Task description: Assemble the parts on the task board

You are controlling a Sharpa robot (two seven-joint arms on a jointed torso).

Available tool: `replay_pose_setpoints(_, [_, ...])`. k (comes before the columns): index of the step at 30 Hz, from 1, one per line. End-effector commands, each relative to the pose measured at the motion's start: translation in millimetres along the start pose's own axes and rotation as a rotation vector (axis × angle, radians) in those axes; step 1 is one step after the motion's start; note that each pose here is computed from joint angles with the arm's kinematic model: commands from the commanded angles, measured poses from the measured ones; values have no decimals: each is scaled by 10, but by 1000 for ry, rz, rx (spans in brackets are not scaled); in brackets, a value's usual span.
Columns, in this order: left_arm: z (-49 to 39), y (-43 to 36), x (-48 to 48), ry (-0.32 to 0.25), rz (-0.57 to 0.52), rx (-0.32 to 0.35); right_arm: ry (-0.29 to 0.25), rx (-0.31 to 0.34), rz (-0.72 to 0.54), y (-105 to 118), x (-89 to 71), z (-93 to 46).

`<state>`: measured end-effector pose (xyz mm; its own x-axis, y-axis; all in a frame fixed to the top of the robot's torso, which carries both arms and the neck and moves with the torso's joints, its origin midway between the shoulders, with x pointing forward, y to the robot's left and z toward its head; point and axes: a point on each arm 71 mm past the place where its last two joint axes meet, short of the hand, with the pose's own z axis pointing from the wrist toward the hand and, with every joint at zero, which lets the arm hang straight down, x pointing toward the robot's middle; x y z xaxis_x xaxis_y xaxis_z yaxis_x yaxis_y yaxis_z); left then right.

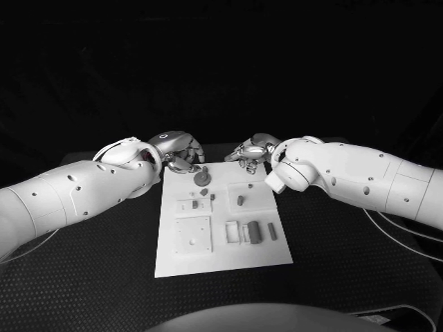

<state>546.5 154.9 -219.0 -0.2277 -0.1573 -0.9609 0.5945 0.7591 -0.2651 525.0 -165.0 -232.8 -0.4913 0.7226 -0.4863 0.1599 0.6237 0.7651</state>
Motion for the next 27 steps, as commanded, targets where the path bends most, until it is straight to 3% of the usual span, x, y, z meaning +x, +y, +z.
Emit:
replay_pose_setpoints(1, [3, 21, 9, 26, -20, -25, -6, -14, -37, 2, 3, 0])
replay_pose_setpoints(9, [61, 41, 24, 42, 24, -27, -13, -31, -62, 11, -3, 0])
replay_pose_setpoints(12, [110, 41, 45, 40, 54, -55, -25, -33, -69, 0, -29, 3])
replay_pose_setpoints(16, [159, 82, 121, 65, 80, -153, -33, -33, -72, -12, -49, 5])
replay_pose_setpoints(21, [189, 144, 326, 180, 68, -318, -39, -35, -76, -14, -59, 6])
replay_pose_setpoints(27, [223, 92, 520, 241, 52, -441, -43, -35, -78, -21, -72, 1])
